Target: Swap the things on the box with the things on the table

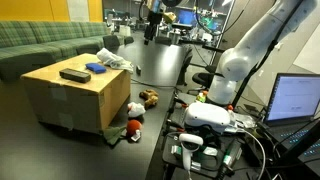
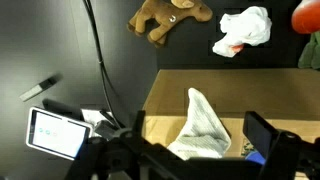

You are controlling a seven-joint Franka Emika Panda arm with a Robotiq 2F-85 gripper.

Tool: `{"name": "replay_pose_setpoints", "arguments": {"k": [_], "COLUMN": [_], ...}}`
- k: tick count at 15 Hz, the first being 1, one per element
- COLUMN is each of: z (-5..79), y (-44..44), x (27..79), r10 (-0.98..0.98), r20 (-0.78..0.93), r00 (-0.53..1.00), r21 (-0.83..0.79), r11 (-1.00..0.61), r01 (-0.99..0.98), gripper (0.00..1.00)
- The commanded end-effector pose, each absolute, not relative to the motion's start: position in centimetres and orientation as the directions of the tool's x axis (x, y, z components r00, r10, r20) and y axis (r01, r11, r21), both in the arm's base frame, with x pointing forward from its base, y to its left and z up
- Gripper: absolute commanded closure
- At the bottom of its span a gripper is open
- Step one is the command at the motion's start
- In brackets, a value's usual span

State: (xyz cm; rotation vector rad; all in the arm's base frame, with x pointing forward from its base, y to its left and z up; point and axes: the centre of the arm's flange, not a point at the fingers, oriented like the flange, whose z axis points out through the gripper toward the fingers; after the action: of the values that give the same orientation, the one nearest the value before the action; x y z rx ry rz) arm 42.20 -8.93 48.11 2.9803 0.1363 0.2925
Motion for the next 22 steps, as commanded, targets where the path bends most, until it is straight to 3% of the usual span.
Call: {"name": "replay_pose_setpoints", "arguments": {"k": [1, 6, 22], "z": [48.3, 48.5, 38.2], "y": [-9.0, -8.6, -2.4], "x": [42.3, 43.3, 59.7], "r10": [0.104, 0.121, 0.257], "r20": [0.191, 0.202, 0.283], "r00": [0.976, 0.972, 0.924], "r21": [0.152, 0.159, 0.157], "r11": [-0.985, -0.983, -0.963], "r01": [0.075, 0.089, 0.220], "gripper": [0.00, 0.00, 0.00]}}
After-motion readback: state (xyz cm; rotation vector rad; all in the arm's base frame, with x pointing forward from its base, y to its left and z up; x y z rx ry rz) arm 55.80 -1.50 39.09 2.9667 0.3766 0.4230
